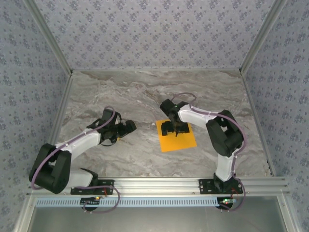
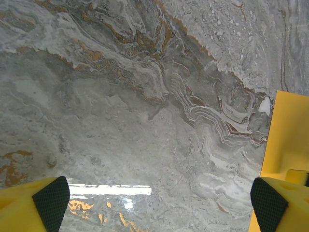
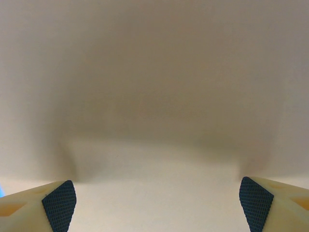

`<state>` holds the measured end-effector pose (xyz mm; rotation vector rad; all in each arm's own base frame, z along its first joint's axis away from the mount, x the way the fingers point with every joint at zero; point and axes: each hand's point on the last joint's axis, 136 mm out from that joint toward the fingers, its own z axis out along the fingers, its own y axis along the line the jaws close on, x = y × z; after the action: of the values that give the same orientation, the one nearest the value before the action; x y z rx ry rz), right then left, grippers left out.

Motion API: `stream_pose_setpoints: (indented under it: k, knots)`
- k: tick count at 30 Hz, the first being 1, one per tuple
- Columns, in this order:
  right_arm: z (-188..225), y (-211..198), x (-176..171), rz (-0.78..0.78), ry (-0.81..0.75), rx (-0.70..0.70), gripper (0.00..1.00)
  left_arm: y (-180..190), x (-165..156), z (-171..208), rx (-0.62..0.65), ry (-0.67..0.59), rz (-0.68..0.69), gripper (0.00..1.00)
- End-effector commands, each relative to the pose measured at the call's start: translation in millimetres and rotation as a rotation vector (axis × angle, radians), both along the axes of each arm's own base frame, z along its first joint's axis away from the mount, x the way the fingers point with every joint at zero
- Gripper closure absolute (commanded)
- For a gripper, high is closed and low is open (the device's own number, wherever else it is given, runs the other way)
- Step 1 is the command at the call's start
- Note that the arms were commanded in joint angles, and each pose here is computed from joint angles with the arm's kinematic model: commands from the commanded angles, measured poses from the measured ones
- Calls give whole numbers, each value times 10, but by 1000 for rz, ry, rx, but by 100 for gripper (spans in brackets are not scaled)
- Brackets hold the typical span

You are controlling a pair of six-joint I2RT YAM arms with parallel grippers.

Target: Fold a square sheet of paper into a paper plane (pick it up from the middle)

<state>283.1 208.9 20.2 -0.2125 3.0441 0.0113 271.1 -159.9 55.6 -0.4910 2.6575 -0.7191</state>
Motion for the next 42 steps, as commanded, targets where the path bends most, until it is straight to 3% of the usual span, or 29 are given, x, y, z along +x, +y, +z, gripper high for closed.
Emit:
stream_pose_setpoints:
  k: [1, 5, 9, 14, 18, 22, 25, 28, 37, 42]
  knots:
    - [-153, -67, -85, -29, 55, -28, 8, -35, 48, 56, -7, -15, 10, 1]
    - [-251, -110, -72, -58, 61, -25, 17, -41, 39, 48, -26, -3, 33, 1]
    - [-343, -255, -145, -86, 68, -71, 34, -87, 43, 37, -53, 9, 31, 1]
    - [-99, -182, -34, -114, -8, -11, 54, -124, 53, 40, -68, 14, 28, 1]
    - [257, 115, 27, -112, -59, 190, 64, -150, 56, 48, -87, 10, 28, 1]
    - [666, 731, -38, -14, -21, 611, 76, -165, 71, 82, -117, 3, 39, 1]
    - [887, 1035, -75, -10, 24, 882, 77, -186, 111, 141, -186, -1, 52, 1]
    - [905, 1097, -65, -21, 40, 961, 76, -207, 144, 216, -227, -35, 52, 1]
    - [505, 810, 93, -191, 100, 1006, 72, -439, 117, 260, -368, -73, 12, 1]
    - [217, 513, 37, -187, 92, 773, 65, -604, 96, 270, -371, -70, -37, 2]
